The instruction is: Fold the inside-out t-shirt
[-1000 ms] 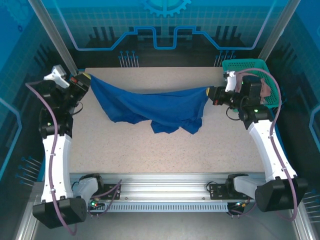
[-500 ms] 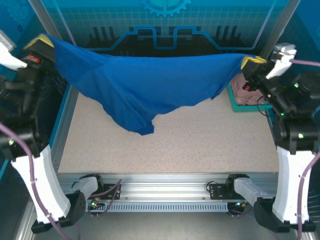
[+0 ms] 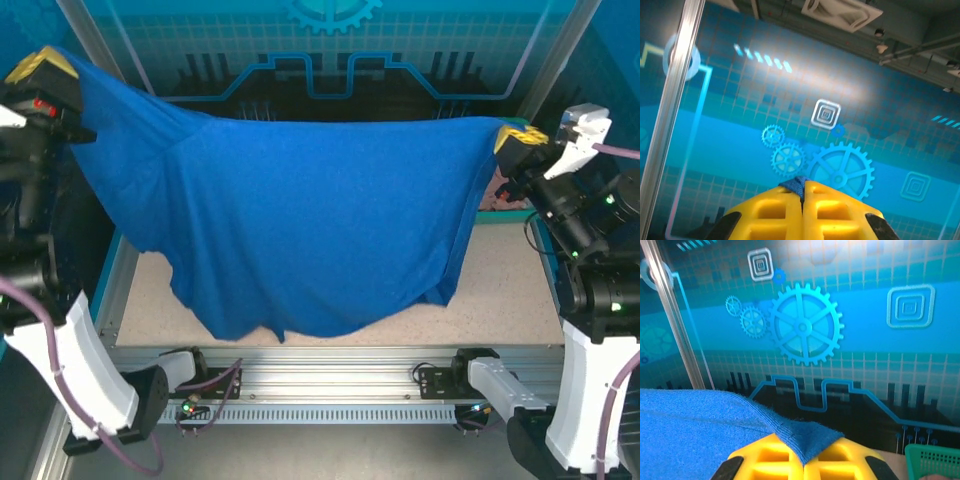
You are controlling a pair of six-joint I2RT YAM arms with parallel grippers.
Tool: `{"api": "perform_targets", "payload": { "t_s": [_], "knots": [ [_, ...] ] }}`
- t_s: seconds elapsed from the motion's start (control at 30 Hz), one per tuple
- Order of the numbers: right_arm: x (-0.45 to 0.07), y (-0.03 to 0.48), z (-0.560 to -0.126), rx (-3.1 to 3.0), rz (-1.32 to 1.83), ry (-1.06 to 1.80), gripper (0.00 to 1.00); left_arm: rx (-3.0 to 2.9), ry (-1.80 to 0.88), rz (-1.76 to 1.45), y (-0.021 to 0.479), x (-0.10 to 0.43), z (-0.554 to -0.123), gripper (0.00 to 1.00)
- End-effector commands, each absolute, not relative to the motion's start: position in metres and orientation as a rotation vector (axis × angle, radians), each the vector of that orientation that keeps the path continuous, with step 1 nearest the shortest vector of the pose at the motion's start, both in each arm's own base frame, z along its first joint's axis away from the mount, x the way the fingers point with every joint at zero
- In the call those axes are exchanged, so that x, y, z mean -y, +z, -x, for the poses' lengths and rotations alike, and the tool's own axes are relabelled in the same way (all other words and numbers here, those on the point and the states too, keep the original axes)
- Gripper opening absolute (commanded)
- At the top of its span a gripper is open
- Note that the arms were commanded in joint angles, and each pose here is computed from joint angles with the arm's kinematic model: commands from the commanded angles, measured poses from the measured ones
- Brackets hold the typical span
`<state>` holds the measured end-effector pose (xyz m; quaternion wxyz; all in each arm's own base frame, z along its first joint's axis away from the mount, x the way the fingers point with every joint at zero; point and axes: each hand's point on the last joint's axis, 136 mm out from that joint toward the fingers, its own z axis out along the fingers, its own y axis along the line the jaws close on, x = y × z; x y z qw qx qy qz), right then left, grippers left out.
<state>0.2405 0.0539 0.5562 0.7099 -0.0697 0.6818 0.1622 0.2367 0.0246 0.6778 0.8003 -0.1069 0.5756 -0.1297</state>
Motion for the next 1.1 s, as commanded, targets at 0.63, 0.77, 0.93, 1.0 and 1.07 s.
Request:
{"api": "perform_targets", "payload": {
  "t_s": [0.63,0.77,0.93,1.0,1.07],
  "knots": [
    [-0.071,0.547,-0.273,-1.532,0.205,0.403,0.00,-1.212,-0.369,0.170,0.687,-0.016,-0.256,0.00],
    [-0.070,0.566,-0.231,-1.449,0.219,0.398,0.00,-1.121,-0.319,0.141,0.705,-0.005,-0.201,0.00],
    [-0.065,0.583,-0.191,-1.365,0.215,0.375,0.00,-1.016,-0.281,0.120,0.721,0.004,-0.151,0.00],
    [-0.063,0.587,-0.187,-1.352,0.211,0.364,0.00,-1.009,-0.274,0.124,0.723,0.002,-0.153,0.00],
    [-0.062,0.588,-0.189,-1.349,0.207,0.358,0.00,-1.027,-0.279,0.135,0.721,-0.003,-0.169,0.00]
  ]
}}
